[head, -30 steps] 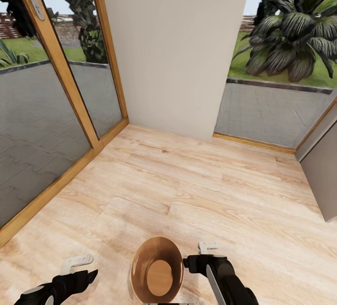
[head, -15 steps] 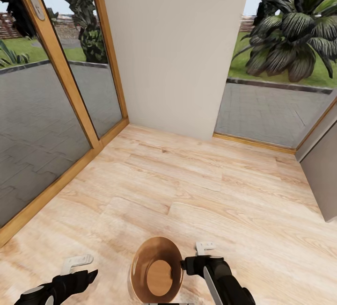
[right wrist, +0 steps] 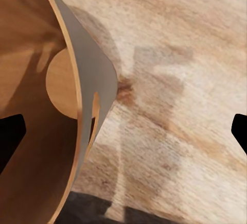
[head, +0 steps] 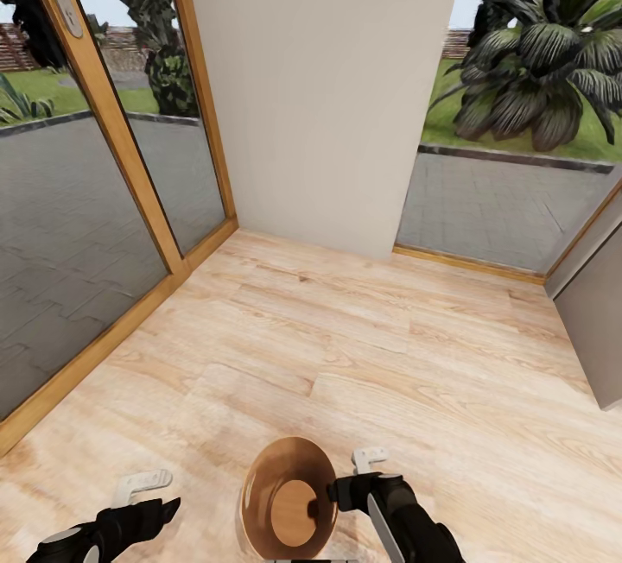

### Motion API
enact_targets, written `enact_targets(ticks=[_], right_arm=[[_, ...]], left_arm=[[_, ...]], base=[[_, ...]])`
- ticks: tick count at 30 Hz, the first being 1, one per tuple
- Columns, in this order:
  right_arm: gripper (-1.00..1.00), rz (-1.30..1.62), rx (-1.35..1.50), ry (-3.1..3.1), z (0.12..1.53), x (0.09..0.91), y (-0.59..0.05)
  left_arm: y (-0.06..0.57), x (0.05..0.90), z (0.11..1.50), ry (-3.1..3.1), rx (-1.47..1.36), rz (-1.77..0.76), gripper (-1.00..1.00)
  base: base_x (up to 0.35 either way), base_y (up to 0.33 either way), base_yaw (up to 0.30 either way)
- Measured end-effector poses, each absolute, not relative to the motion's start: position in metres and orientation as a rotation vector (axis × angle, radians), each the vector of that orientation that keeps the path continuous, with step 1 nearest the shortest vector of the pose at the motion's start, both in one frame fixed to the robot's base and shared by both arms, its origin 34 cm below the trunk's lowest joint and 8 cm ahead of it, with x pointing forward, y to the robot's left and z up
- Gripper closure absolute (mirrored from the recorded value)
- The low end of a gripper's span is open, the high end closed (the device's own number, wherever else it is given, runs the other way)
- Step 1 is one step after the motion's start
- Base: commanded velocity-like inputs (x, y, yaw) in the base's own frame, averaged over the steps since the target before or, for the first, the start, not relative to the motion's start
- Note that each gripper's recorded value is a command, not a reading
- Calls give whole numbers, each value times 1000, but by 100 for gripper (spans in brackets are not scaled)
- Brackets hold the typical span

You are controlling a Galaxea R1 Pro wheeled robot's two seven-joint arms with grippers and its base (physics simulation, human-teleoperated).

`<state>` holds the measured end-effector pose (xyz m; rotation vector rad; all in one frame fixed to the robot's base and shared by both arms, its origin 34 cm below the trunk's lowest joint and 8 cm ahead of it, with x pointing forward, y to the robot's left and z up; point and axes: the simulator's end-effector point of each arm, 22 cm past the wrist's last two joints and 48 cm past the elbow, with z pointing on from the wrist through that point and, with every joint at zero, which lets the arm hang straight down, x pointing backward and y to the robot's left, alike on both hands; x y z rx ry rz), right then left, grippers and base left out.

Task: Put the three can of soda from the living room inside the tash can in the kitchen.

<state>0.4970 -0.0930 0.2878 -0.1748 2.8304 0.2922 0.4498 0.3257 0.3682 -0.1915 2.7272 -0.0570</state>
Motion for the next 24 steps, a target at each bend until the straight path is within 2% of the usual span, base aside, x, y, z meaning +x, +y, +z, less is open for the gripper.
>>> enact_targets(ticks=[24], right_arm=[[-100, 283, -184, 2831, 270, 492, -94]], left_arm=[[324, 450, 368, 2728, -191, -59, -100]], base=[[0, 0, 0]])
